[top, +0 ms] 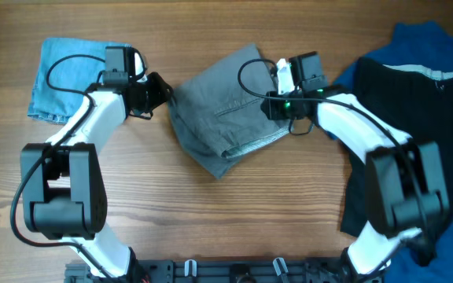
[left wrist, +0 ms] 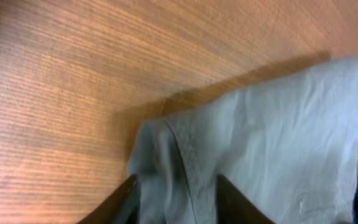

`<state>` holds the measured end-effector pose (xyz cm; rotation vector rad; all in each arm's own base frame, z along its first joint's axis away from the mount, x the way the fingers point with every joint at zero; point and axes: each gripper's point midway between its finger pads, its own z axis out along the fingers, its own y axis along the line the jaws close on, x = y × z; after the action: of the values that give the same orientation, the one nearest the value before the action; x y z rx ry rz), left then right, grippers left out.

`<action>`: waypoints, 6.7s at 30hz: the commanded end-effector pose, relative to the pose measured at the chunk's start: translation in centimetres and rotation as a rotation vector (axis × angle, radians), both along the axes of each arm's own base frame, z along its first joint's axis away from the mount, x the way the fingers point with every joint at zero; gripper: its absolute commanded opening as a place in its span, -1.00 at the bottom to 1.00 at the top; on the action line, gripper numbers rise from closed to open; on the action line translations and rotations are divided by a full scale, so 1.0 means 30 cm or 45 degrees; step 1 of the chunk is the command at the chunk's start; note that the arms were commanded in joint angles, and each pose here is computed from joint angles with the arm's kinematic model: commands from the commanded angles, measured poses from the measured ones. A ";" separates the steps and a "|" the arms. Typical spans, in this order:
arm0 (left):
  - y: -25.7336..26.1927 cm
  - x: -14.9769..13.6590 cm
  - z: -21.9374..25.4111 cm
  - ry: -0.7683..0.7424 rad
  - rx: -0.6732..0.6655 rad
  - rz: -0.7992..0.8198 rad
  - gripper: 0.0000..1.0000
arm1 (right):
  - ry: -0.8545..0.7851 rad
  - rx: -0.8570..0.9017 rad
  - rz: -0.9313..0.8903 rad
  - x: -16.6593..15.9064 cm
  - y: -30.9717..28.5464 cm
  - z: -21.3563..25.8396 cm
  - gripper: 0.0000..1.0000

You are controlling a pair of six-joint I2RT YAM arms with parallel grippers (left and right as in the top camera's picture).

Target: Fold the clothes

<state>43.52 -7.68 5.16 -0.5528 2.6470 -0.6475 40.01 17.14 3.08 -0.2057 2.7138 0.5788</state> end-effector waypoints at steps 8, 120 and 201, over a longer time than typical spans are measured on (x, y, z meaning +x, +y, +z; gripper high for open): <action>-0.207 -0.263 -0.165 0.355 -0.106 -0.183 0.99 | 0.309 -0.020 -0.121 -0.096 -0.035 -0.184 -0.83; 0.273 -0.710 1.055 -0.936 0.704 -0.233 1.00 | -0.978 -0.127 -0.254 -1.009 -0.474 1.047 1.00; 0.099 -0.657 0.379 -1.477 0.399 -0.175 1.00 | -1.375 0.226 -0.707 -0.514 -0.499 0.489 0.99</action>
<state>23.85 -4.43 16.71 0.1162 1.6190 -0.3571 24.65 2.02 17.46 0.2292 1.5672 0.3471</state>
